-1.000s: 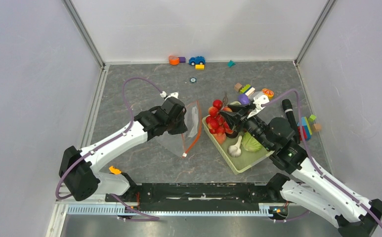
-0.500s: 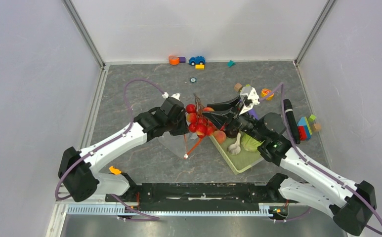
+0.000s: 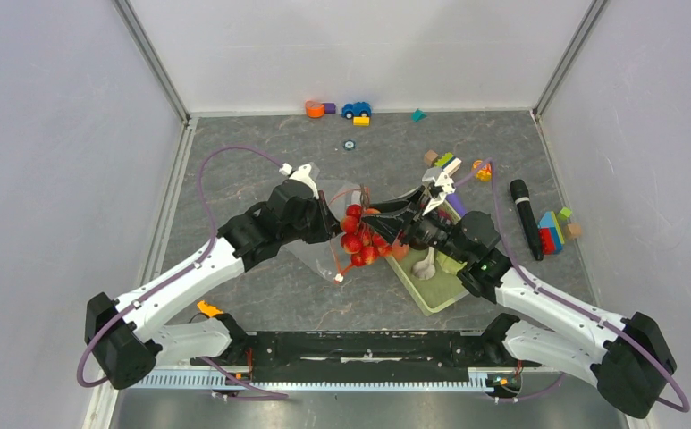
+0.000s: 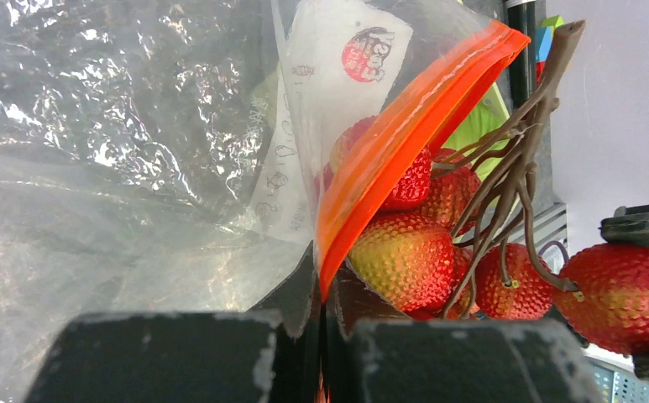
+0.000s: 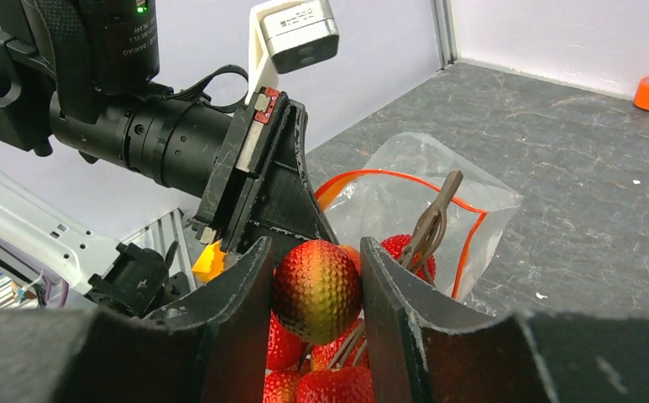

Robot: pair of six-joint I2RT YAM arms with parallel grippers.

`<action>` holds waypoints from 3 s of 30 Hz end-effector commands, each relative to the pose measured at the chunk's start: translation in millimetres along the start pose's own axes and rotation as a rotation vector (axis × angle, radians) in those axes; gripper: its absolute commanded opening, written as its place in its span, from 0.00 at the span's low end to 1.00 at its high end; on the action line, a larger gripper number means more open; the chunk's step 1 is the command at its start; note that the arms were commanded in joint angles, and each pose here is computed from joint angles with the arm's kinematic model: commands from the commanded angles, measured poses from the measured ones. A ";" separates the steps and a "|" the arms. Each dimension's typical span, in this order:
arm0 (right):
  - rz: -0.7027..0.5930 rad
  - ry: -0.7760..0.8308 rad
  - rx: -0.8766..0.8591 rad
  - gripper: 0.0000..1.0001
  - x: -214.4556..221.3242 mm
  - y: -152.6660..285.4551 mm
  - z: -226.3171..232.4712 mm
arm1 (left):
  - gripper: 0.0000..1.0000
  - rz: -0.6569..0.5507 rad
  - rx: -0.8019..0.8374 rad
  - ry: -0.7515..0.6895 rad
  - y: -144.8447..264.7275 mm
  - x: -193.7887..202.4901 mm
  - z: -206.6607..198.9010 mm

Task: Place the food in the zip-top bag and seal the zipper
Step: Place the fake fruit in the zipper food storage bag.

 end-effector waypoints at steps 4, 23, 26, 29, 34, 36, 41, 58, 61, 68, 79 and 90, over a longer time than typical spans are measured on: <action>-0.010 0.010 -0.114 0.00 -1.0 -2.8 13.5 | 0.02 -0.043 0.086 0.032 3.8 -8.6 -14.9; 0.135 0.063 0.002 0.00 6.6 -38.5 -1.4 | 0.02 0.052 0.176 -0.040 -0.8 1.3 -21.5; 0.102 0.059 -0.020 0.00 -4.6 -43.4 2.7 | 0.02 0.091 0.140 -0.053 -6.9 5.3 -17.4; 0.039 0.051 -0.041 0.00 -18.8 -42.4 8.6 | 0.02 0.123 0.100 -0.057 -12.9 10.1 -11.3; -0.044 0.053 0.043 0.00 -33.7 -37.7 3.5 | 0.02 0.148 0.124 -0.059 -15.2 12.3 -14.1; -0.058 0.059 0.086 0.00 -33.7 -37.3 -1.5 | 0.02 0.141 0.154 -0.065 -12.5 10.5 -18.0; -0.090 0.094 0.199 0.00 -39.7 -35.4 -12.9 | 0.05 0.154 0.208 -0.084 -8.4 10.7 -24.1; 0.005 0.254 0.294 0.00 -4.0 -18.1 -18.8 | 0.02 0.171 0.291 -0.041 -8.3 4.6 -40.7; 0.048 0.263 0.288 0.00 7.1 -12.9 -19.5 | 0.02 0.158 0.280 -0.031 -7.5 2.8 -38.6; 0.151 0.295 0.171 0.04 29.1 -8.8 -12.4 | 0.02 0.151 0.281 -0.015 -7.9 0.3 -36.2; 0.286 0.274 0.236 0.58 35.3 -22.6 -21.0 | 0.02 0.134 0.263 0.015 -5.8 -3.5 -29.7; 0.250 0.269 0.225 0.98 10.8 -5.7 -10.6 | 0.02 0.125 0.222 0.072 -10.1 -5.7 -15.1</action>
Point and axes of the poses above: each gripper's point midway between its finger pads, its own y axis back along the fingers, its own z axis along the line the jaws close on, x = y × z, the point moved 7 cm from there along y, back along the fingers, and after that the axes turned 6 degrees about y, right-handed, at the moved point
